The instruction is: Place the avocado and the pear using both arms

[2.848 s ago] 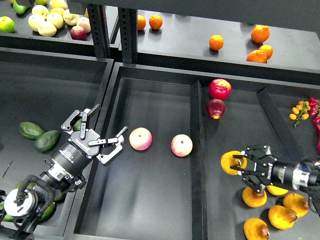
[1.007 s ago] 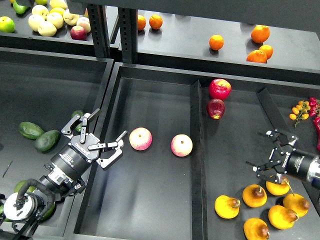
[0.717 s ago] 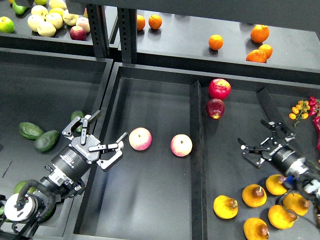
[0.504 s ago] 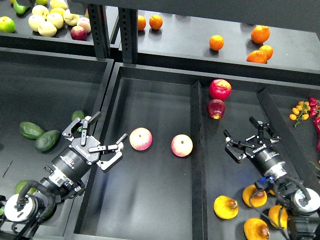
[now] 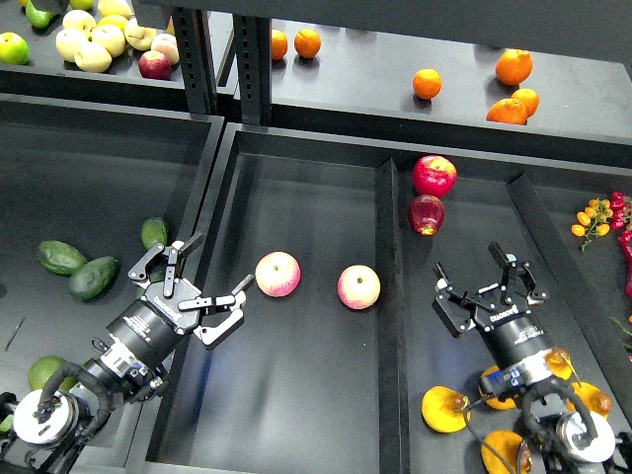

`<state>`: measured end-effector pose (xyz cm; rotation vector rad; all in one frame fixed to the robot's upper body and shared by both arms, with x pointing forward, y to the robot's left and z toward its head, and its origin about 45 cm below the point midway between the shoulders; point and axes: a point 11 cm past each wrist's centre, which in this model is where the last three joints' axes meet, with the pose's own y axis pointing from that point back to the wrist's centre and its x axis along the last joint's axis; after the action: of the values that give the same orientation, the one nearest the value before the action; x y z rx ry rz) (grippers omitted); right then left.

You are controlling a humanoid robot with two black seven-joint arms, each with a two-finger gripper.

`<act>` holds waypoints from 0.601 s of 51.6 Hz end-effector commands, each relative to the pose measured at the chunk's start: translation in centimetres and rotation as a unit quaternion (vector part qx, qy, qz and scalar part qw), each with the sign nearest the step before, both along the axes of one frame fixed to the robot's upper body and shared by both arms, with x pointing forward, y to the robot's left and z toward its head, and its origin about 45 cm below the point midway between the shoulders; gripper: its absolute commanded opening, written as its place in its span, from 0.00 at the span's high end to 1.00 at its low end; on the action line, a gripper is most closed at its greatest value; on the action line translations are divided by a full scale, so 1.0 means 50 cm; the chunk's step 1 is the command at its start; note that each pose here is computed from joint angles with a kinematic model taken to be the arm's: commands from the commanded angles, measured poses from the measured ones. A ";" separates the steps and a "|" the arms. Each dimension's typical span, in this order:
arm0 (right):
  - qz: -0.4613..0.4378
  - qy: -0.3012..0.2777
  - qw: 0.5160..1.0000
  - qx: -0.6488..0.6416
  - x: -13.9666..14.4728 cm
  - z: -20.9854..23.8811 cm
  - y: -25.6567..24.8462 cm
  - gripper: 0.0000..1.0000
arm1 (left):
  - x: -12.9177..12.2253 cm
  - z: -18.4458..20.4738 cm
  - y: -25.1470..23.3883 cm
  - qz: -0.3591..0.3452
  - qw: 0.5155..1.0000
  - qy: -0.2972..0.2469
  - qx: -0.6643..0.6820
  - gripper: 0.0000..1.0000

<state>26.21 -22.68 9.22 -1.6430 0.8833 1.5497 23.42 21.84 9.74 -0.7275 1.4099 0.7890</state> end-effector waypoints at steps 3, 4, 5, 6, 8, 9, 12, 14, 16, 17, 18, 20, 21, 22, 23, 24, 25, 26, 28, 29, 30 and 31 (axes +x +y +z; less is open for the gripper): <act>0.014 0.021 1.000 0.002 -0.046 -0.022 0.018 0.01 | 0.003 0.003 -0.006 -0.004 1.000 -0.002 -0.002 0.01; 0.014 0.023 1.000 0.002 -0.051 -0.024 0.018 0.01 | 0.003 0.003 -0.006 -0.004 1.000 -0.002 -0.002 0.01; 0.010 0.024 1.000 0.003 -0.054 -0.024 0.016 0.00 | 0.003 0.004 -0.007 -0.005 1.000 -0.003 -0.002 0.01; 0.003 0.024 1.000 0.005 -0.055 -0.023 0.014 0.00 | 0.004 0.004 -0.008 -0.006 1.000 -0.003 -0.002 0.01; -0.022 0.015 1.000 0.010 -0.058 -0.010 0.008 0.00 | 0.003 0.004 -0.011 -0.008 1.000 -0.003 -0.003 0.01; -0.024 0.013 1.000 0.012 -0.060 -0.006 0.008 0.00 | 0.002 0.003 -0.011 -0.008 1.000 -0.002 -0.002 0.01; -0.026 0.012 0.999 0.014 -0.069 -0.003 0.009 0.00 | 0.001 0.001 -0.013 -0.010 1.000 -0.001 -0.003 0.01; -0.029 0.017 0.999 0.014 -0.079 -0.007 0.007 0.00 | 0.000 0.000 -0.015 -0.010 1.000 0.001 -0.006 0.01; -0.032 0.021 0.999 0.015 -0.086 -0.010 0.006 0.01 | -0.001 -0.003 -0.015 -0.010 1.000 0.004 -0.008 0.01; -0.034 0.024 0.999 0.015 -0.093 -0.013 0.004 0.01 | -0.002 -0.005 -0.016 -0.010 1.000 0.006 -0.010 0.01; -0.034 0.025 0.999 0.014 -0.095 -0.013 0.004 0.01 | -0.003 -0.006 -0.016 -0.009 1.000 0.007 -0.011 0.01; -0.039 0.029 0.999 0.014 -0.104 -0.017 -0.001 0.01 | -0.002 -0.005 -0.015 -0.007 1.000 0.008 -0.014 0.01; -0.041 0.030 0.999 0.014 -0.107 -0.018 -0.003 0.00 | -0.002 -0.004 -0.015 -0.007 1.000 0.007 -0.015 0.01; -0.045 0.032 0.998 0.015 -0.111 -0.018 -0.006 0.00 | -0.002 -0.004 -0.015 -0.006 1.000 0.007 -0.016 0.01; -0.047 0.031 0.998 0.016 -0.115 -0.016 -0.007 0.00 | -0.001 -0.002 -0.015 -0.006 1.000 0.006 -0.017 0.01; -0.048 0.032 0.998 0.016 -0.118 -0.016 -0.008 0.00 | 0.000 0.002 -0.016 -0.007 1.000 0.003 -0.018 0.01; -0.049 0.032 0.998 0.016 -0.119 -0.016 -0.008 0.00 | 0.000 0.003 -0.017 -0.007 1.000 0.002 -0.018 0.01; -0.050 0.032 0.998 0.016 -0.121 -0.016 -0.009 0.00 | 0.001 0.004 -0.017 -0.007 1.000 0.001 -0.018 0.01; -0.053 0.033 0.998 0.017 -0.124 -0.015 -0.012 0.00 | 0.001 0.005 -0.018 -0.008 1.000 0.001 -0.019 0.01; -0.054 0.034 0.998 0.017 -0.125 -0.016 -0.012 0.00 | 0.001 0.005 -0.019 -0.009 1.000 0.000 -0.019 0.01; -0.055 0.034 0.998 0.018 -0.125 -0.015 -0.013 0.00 | 0.000 0.005 -0.021 -0.011 1.000 0.001 -0.019 0.01; -0.055 0.034 0.998 0.018 -0.125 -0.015 -0.013 0.01 | -0.001 0.006 -0.023 -0.012 1.000 0.000 -0.020 0.01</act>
<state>20.26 -23.11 8.40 -1.5120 0.9544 1.5488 23.43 21.01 9.85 -0.7419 1.4355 0.7566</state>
